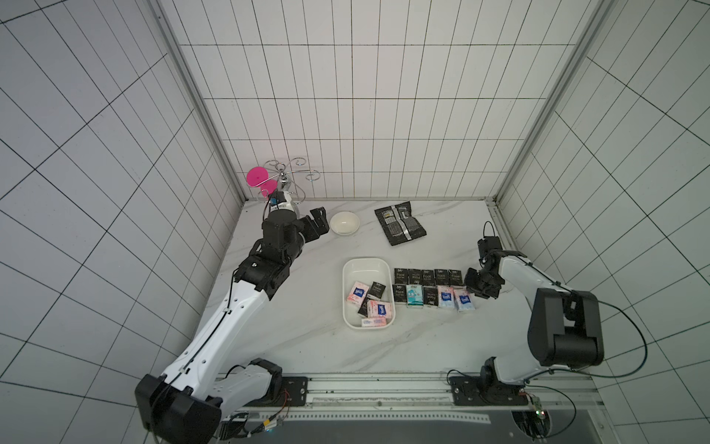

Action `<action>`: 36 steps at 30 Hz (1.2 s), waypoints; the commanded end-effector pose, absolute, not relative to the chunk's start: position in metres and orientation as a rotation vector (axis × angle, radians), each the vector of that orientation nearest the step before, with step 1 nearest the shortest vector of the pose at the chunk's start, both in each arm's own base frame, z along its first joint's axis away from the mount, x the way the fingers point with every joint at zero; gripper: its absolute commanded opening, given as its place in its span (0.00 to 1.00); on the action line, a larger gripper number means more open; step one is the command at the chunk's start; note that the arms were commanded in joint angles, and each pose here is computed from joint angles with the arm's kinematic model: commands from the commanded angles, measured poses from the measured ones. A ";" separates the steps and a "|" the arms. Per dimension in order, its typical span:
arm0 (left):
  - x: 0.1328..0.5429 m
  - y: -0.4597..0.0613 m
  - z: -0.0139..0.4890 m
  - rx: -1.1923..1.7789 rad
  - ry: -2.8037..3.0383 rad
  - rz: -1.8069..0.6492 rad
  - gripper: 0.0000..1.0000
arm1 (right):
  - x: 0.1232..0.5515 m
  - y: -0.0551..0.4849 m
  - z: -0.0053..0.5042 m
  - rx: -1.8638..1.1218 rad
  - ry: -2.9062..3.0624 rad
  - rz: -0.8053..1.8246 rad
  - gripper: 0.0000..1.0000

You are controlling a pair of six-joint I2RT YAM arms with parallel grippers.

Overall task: Take the pocket tissues out of the storage box
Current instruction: Place the pocket tissues at the center of the board.

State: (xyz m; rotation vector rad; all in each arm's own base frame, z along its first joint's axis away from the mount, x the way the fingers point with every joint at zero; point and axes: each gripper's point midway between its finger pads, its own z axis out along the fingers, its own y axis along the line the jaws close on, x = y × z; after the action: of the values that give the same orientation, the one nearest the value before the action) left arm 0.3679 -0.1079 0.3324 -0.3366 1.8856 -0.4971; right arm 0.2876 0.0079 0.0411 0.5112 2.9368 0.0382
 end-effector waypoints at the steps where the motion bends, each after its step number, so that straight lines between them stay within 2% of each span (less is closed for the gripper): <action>1: 0.369 -0.107 0.338 -0.337 1.865 -0.502 0.99 | 0.280 0.010 0.033 0.553 2.952 0.077 0.25; 13: 0.367 -0.106 0.342 -0.336 1.858 -0.503 0.99 | 0.278 0.000 0.070 0.551 2.873 0.023 0.27; 20: 0.365 -0.104 0.344 -0.333 1.854 -0.498 0.99 | 0.264 0.020 0.058 0.583 2.898 0.196 0.30; 27: 0.362 -0.102 0.348 -0.336 1.844 -0.497 0.99 | 0.255 0.021 0.052 0.609 2.915 0.203 0.34; 36: 0.362 -0.103 0.345 -0.336 1.853 -0.496 0.99 | 0.250 0.026 0.037 0.626 2.924 0.235 0.34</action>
State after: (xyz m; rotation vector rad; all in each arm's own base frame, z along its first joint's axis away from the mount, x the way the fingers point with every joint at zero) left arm 0.3634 -0.1061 0.3393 -0.3357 1.8676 -0.5037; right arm 0.2557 0.0247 0.0425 0.5961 2.9224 0.2148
